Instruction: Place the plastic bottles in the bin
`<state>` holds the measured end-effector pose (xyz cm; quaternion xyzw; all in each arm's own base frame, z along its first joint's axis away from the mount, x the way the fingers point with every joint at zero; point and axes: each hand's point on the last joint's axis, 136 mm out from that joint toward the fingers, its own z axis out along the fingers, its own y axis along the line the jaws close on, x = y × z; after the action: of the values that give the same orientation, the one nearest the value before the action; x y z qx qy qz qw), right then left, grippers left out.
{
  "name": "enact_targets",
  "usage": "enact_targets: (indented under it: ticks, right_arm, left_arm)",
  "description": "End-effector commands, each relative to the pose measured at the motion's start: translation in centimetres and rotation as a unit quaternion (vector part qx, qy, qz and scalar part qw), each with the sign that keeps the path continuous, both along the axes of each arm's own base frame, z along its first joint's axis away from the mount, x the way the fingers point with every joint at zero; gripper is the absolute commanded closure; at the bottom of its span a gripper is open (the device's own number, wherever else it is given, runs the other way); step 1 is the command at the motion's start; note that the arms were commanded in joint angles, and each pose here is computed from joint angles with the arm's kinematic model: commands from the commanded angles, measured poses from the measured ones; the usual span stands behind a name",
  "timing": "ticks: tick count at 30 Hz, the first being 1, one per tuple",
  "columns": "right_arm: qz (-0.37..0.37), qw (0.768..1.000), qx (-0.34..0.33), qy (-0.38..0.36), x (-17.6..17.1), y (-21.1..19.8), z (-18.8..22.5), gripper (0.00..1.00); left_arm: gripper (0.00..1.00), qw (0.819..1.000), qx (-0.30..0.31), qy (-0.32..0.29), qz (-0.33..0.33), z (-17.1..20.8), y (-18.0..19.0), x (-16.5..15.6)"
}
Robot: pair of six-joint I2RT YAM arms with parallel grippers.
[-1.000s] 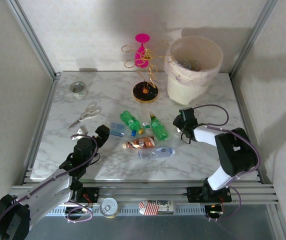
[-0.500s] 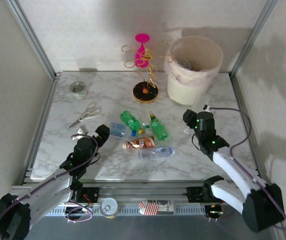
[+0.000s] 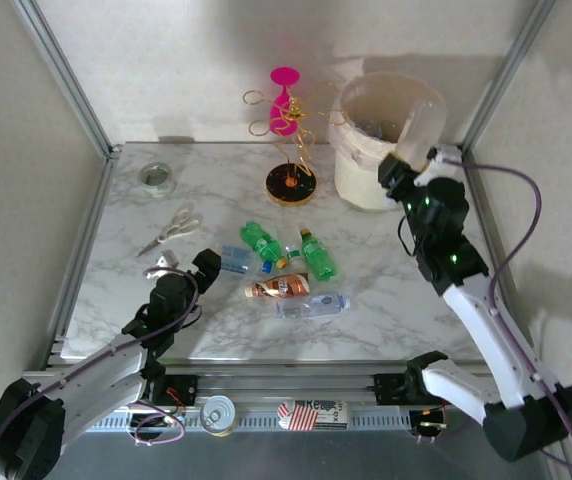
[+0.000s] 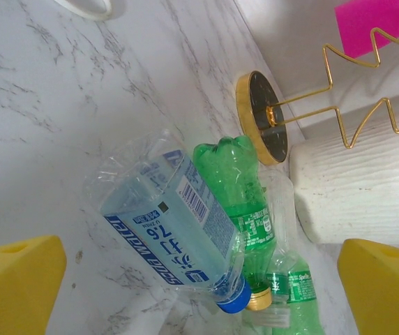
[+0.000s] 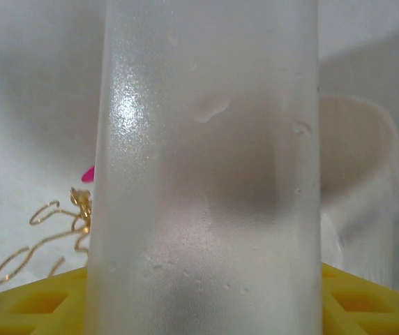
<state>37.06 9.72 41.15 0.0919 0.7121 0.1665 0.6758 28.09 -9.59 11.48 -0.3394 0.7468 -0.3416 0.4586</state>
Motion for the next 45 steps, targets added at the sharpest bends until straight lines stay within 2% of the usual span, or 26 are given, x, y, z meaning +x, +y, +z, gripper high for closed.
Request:
enact_targets:
  ticks: [1,5,9,15,23,26,29,31,34,38,42,45]
  right_arm:
    - [0.008,0.998,-0.057,-0.026,3.2,1.4,3.2,0.58]
    - [-0.001,0.997,-0.076,-0.025,7.5,1.8,4.3,0.57]
    - [-0.006,0.998,-0.056,-0.018,11.9,0.7,4.7,0.57]
    - [-0.007,0.997,-0.055,0.049,18.7,-0.7,0.9,0.56]
    - [0.004,0.993,-0.038,0.111,22.5,-0.7,-5.1,0.52]
    - [0.009,0.992,-0.032,0.119,23.0,-0.4,-5.8,0.41]
    - [0.014,0.993,-0.032,0.114,23.2,-0.2,-5.0,0.23]
    - [0.026,0.994,-0.033,0.105,22.8,0.2,-3.7,0.02]
    - [0.046,0.995,-0.033,0.076,21.6,0.6,-0.8,0.01]
    - [0.055,0.997,-0.034,0.036,18.3,0.7,2.4,0.01]
    - [0.057,0.998,-0.036,-0.002,13.8,0.7,3.8,0.01]
    - [0.079,0.996,-0.034,-0.012,10.0,1.6,3.5,0.01]
  left_arm:
    - [0.00,1.000,-0.017,-0.016,-0.002,0.9,-0.1,0.2]
    - [0.00,1.000,-0.022,-0.019,0.001,1.2,0.1,-0.1]
    - [0.00,0.999,-0.019,-0.029,0.003,2.0,0.3,-0.2]
    - [0.00,0.999,-0.019,-0.037,0.002,2.9,0.3,-0.3]
    - [0.00,0.997,-0.046,-0.051,0.024,3.3,1.1,-0.7]
    - [0.00,0.998,-0.032,-0.046,0.031,3.3,1.4,-0.6]
    - [0.00,0.998,-0.024,-0.041,0.033,3.3,1.5,-0.5]
    - [0.00,0.998,-0.028,-0.041,0.033,3.4,1.4,-0.4]
    - [0.00,0.998,-0.040,-0.038,0.036,3.3,1.3,-0.4]
    - [0.01,0.996,-0.063,-0.037,0.042,3.3,1.3,-0.5]
    - [0.00,0.995,-0.082,-0.030,0.051,3.4,1.1,-0.6]
    - [0.00,0.994,-0.094,-0.017,0.058,3.1,1.0,-0.8]
